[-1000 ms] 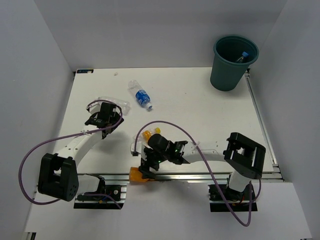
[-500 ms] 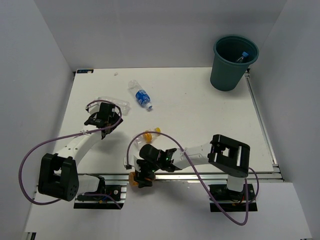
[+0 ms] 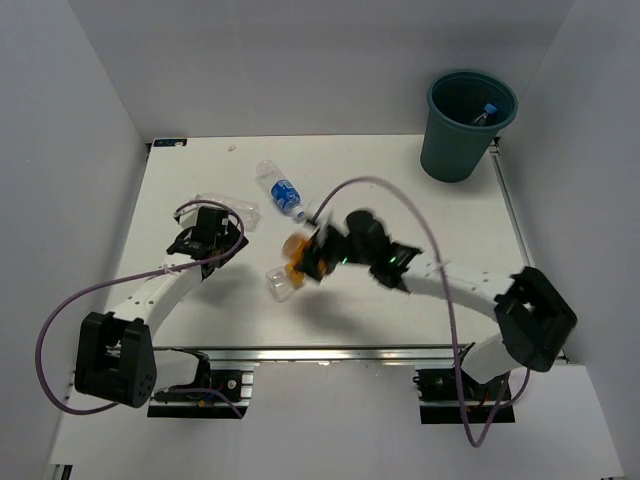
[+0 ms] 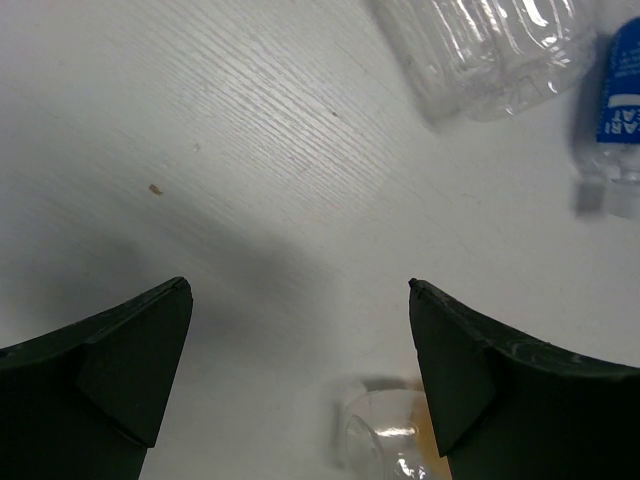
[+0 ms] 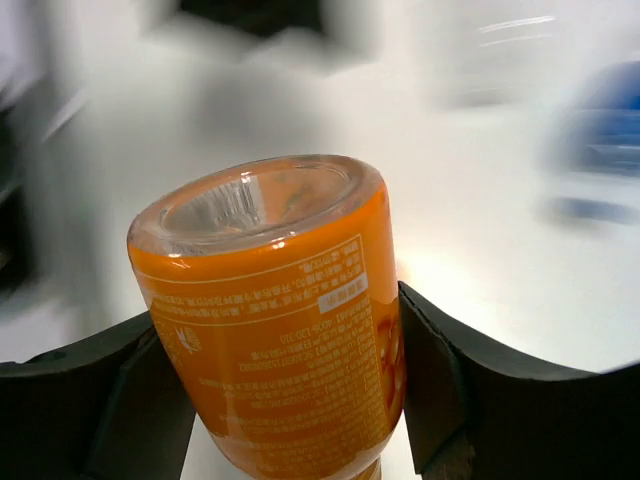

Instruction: Put the plastic bottles in the bin

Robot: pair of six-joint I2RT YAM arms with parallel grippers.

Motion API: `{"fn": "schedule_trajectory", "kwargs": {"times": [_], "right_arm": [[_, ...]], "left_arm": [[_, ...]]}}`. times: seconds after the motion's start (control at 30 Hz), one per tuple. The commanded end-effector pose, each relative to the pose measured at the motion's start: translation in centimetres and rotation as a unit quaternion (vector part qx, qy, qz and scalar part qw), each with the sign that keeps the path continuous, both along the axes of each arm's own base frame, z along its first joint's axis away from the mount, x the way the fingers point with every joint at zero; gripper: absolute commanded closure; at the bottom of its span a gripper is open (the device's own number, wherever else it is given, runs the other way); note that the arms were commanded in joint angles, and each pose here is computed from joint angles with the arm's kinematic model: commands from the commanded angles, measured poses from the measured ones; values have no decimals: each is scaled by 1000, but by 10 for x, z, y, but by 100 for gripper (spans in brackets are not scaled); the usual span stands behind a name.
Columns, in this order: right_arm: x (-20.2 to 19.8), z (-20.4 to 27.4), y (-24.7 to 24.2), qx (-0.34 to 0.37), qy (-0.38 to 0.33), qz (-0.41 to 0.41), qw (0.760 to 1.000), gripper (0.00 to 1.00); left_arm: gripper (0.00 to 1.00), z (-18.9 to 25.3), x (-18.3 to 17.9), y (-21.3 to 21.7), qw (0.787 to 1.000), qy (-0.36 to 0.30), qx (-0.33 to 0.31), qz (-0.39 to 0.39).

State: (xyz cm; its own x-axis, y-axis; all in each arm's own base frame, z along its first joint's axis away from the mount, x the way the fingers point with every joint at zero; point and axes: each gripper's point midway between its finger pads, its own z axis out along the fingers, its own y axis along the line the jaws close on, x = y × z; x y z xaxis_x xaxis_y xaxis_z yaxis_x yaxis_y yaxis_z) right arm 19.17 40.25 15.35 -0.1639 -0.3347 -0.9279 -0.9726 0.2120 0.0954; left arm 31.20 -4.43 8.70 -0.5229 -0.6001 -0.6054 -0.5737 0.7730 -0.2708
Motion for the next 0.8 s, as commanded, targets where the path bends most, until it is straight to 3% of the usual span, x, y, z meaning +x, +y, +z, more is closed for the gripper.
{"fn": "schedule_trajectory", "kwargs": {"times": [0.0, 0.03, 0.1, 0.13, 0.2, 0.23, 0.3, 0.33, 0.37, 0.4, 0.43, 0.47, 0.53, 0.57, 0.6, 0.63, 0.73, 0.77], "right_arm": [[115, 114, -55, 125, -63, -175, 975, 83], [160, 135, -95, 135, -83, -262, 952, 80], [199, 166, -131, 153, -104, -327, 927, 76], [235, 191, -167, 164, -125, -387, 899, 74], [269, 212, -200, 169, -130, -435, 875, 74], [302, 225, -237, 169, -129, -483, 849, 75], [332, 237, -269, 177, -130, -509, 832, 74], [360, 247, -299, 183, -136, -539, 811, 72], [386, 226, -322, 172, -116, -563, 800, 73], [384, 253, -323, 186, -131, -560, 797, 73], [406, 232, -342, 172, -119, -579, 788, 74], [415, 254, -356, 185, -136, -594, 771, 72], [443, 229, -388, 172, -133, -641, 736, 67], [449, 246, -395, 184, -148, -642, 729, 64], [465, 221, -394, 171, -131, -646, 733, 57], [470, 220, -409, 168, -128, -657, 724, 34], [475, 225, -420, 157, -139, -662, 720, 11], [475, 222, -421, 147, -146, -660, 722, 11]], "left_arm": [[2, 18, 7, -13, 997, -50, -29, -42], [2, 18, 8, -14, 997, -53, -29, -48], [2, 19, 9, -15, 997, -56, -24, -55], [2, 20, 10, -18, 996, -58, -30, -63], [2, 20, 13, -24, 994, -67, -36, -82], [2, 20, 13, -31, 992, -68, -50, -98], [2, 21, 16, -40, 988, -74, -59, -123], [2, 23, 17, -51, 983, -76, -77, -146], [2, 26, 20, -56, 980, -85, -79, -163], [2, 28, 22, -61, 976, -90, -85, -177], [2, 28, 22, -64, 974, -92, -88, -186], [2, 29, 21, -74, 967, -98, -103, -213], [2, 30, 19, -82, 960, -104, -113, -235], [2, 30, 18, -89, 953, -110, -121, -256], [2, 31, 16, -95, 947, -114, -128, -272], [2, 34, 15, -102, 940, -120, -134, -289], [2, 41, 10, -123, 916, -134, -160, -342], [2, 39, 9, -125, 914, -133, -156, -351]]}}
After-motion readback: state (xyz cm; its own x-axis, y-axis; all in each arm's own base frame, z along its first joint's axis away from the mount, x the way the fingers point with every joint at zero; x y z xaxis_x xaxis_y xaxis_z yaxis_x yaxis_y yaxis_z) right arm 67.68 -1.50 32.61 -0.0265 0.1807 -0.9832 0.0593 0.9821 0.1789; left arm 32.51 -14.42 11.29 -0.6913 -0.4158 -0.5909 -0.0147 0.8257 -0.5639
